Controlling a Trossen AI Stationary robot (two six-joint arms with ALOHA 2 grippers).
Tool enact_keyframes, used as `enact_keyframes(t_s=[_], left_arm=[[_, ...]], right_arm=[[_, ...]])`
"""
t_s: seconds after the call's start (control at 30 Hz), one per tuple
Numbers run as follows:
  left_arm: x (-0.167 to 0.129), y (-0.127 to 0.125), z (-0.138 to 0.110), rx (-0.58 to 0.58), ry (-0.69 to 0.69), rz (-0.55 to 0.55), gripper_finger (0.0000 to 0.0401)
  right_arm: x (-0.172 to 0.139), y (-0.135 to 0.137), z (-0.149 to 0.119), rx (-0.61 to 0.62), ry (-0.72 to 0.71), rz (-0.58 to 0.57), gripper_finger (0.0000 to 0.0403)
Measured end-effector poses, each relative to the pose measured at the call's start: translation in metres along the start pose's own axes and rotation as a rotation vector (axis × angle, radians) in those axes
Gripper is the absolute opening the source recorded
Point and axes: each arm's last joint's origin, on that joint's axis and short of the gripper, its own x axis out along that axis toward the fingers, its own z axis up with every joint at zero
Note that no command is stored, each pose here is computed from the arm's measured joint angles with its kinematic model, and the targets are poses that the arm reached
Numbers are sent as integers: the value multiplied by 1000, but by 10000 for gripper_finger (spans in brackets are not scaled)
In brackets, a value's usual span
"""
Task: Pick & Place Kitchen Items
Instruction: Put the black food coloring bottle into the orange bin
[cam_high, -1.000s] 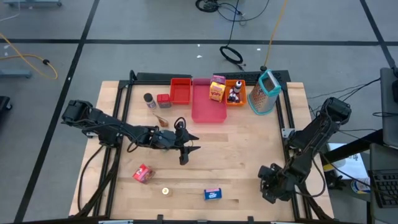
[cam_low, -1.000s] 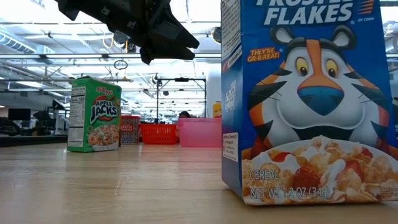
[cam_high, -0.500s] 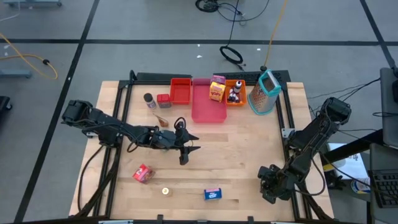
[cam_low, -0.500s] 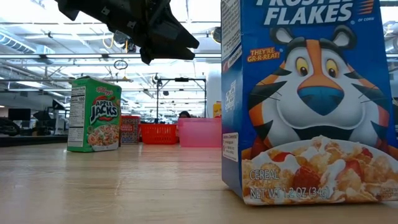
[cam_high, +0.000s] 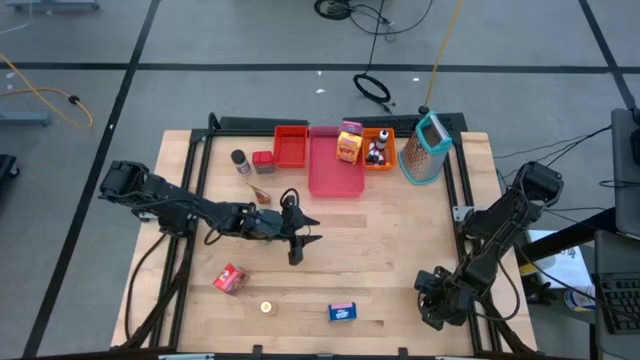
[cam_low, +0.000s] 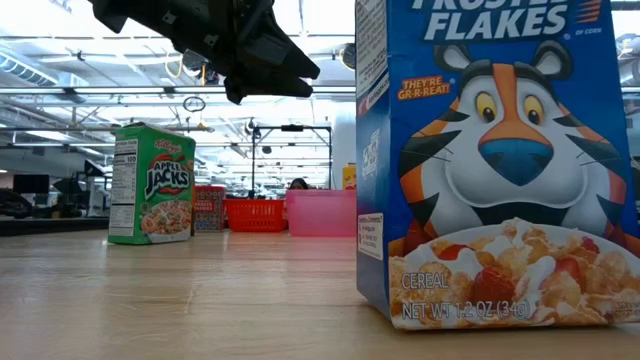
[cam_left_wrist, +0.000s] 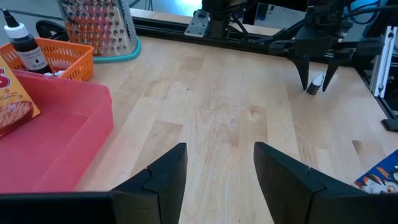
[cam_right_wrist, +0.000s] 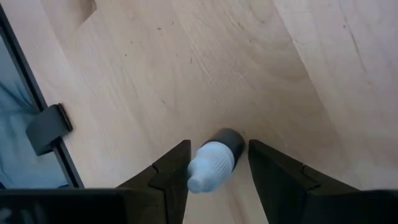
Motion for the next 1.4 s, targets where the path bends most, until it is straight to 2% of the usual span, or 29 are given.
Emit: enact_keyframes(t_s=[0.2,0.47,0.97,1.17,1.4], left_arm=[[0,0,0,-12,0,0,186],[0,0,0,-11,0,0,186],[0,0,0,-9,0,0,186],[0,0,0,-9,0,0,186],[0,0,0,-8,-1,0,186]], right_arm=[[0,0,0,-7,-4,-3,143],[0,0,1,-22,-28,-3,65],[-9,4,10,-31,-43,65,63],[-23,6,28,-27,-95,134,64],[-47,13,64,-78,-251,310,63]])
